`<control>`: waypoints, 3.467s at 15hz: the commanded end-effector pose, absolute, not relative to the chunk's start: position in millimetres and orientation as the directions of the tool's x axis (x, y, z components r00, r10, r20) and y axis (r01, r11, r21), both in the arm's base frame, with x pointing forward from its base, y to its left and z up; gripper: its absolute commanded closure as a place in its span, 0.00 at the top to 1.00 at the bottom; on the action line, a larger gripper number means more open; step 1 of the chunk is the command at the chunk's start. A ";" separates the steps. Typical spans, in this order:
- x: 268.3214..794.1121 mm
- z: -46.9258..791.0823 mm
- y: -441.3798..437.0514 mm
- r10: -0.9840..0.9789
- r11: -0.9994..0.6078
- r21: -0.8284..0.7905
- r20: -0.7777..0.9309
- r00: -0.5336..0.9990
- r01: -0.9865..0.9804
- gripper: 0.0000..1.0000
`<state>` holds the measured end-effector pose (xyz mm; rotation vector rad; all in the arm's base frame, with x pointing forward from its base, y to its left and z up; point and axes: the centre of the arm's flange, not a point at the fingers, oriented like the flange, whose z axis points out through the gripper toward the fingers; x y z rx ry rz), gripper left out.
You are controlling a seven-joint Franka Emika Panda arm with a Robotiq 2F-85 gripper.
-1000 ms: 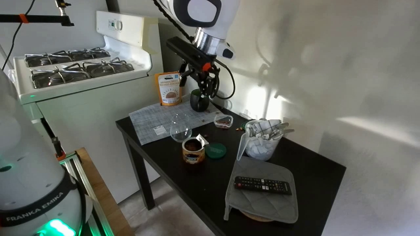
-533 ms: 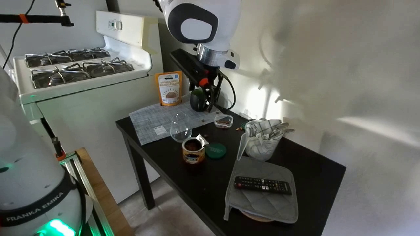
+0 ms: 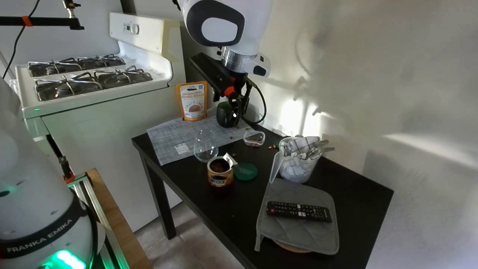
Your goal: Put the glass cup into the plastic jar
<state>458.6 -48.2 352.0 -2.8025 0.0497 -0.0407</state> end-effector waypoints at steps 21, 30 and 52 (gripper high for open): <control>462.9 238.4 -12.0 0.171 -0.941 -0.305 -0.051 0.984 0.147 1.00; 465.3 226.0 -2.7 0.167 -0.957 -0.249 -0.041 0.985 0.152 0.45; 444.8 297.5 -28.9 0.045 -0.970 -0.230 0.156 0.987 0.081 0.01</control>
